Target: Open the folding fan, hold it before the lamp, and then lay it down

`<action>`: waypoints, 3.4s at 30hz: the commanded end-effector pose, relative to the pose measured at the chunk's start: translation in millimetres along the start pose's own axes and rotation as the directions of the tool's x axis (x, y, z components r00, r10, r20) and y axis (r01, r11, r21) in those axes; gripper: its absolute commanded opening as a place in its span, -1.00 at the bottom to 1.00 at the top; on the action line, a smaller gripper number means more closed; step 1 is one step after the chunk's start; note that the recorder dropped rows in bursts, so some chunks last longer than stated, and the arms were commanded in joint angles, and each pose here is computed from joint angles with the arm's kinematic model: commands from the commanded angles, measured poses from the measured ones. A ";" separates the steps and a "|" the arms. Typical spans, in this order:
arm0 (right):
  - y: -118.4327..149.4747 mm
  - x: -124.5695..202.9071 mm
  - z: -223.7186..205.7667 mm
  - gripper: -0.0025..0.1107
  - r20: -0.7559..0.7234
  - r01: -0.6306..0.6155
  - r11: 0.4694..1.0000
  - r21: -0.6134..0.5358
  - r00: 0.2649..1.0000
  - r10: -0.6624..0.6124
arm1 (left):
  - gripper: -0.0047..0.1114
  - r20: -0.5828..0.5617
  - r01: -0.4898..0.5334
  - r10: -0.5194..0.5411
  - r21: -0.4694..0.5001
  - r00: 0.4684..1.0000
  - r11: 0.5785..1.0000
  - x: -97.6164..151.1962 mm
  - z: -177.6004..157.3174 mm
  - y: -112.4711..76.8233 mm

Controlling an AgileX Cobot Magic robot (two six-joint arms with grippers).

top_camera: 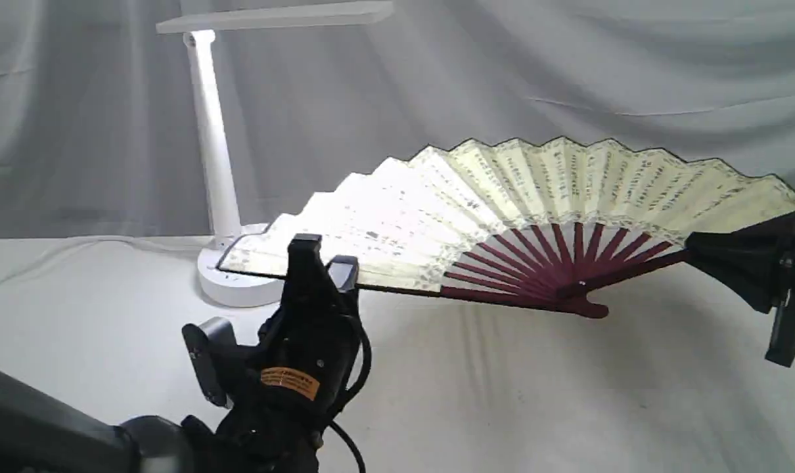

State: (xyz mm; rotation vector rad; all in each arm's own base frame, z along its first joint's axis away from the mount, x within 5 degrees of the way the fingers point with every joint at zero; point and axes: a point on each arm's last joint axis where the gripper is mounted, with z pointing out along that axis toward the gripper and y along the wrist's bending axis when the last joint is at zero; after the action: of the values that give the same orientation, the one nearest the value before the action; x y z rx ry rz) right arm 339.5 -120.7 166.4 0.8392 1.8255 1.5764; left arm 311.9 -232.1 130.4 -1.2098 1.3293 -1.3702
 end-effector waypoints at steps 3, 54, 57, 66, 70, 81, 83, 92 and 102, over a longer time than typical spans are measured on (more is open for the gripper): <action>-4.5 -8.9 -12.1 -0.96 0.067 0.016 0.999 0.050 0.998 -0.019 | -0.92 0.149 0.076 -0.084 0.065 0.985 0.995 -16.7 0.5 -11.5; 53.2 50.2 91.3 -0.96 -0.140 0.099 0.993 0.066 0.986 -0.089 | -0.92 0.341 0.086 -0.134 0.154 0.930 0.984 -111.9 -17.3 -64.6; 61.9 52.1 100.3 -0.96 -0.148 0.101 0.993 0.059 0.985 -0.091 | -0.92 0.342 0.089 -0.143 0.169 0.929 0.982 -114.4 -17.8 -70.1; 82.4 57.3 118.6 -0.96 -0.167 0.125 0.992 0.030 0.979 -0.118 | -0.92 0.347 0.102 -0.185 0.243 0.919 0.965 -127.2 -22.0 -97.0; 88.1 58.5 122.7 -0.96 -0.171 0.124 0.992 0.021 0.978 -0.119 | -0.92 0.344 0.114 -0.198 0.251 0.918 0.961 -127.3 -24.1 -102.8; 107.2 61.9 116.3 -0.96 -0.147 0.148 0.989 0.003 0.978 -0.146 | -0.92 0.338 0.152 -0.235 0.256 0.911 0.955 -128.0 -28.7 -113.7; 113.9 62.9 113.7 -0.96 -0.135 0.163 0.987 -0.002 0.977 -0.162 | -0.92 0.332 0.162 -0.239 0.243 0.912 0.956 -127.4 -29.0 -114.4; 123.4 65.3 110.0 -0.96 -0.129 0.156 0.988 -0.014 0.979 -0.157 | -0.92 0.308 0.209 -0.270 0.219 0.912 0.953 -126.0 -33.0 -123.2; 127.9 69.8 108.9 -0.96 -0.160 0.151 0.988 -0.042 0.975 -0.156 | -0.92 0.295 0.236 -0.290 0.206 0.910 0.950 -125.4 -35.9 -128.5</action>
State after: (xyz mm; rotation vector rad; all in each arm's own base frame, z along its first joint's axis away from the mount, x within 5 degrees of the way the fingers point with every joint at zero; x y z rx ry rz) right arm 390.7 19.1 278.5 0.5751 1.9049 1.6843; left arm 304.7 -106.7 234.1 -1.4263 1.0328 -1.3120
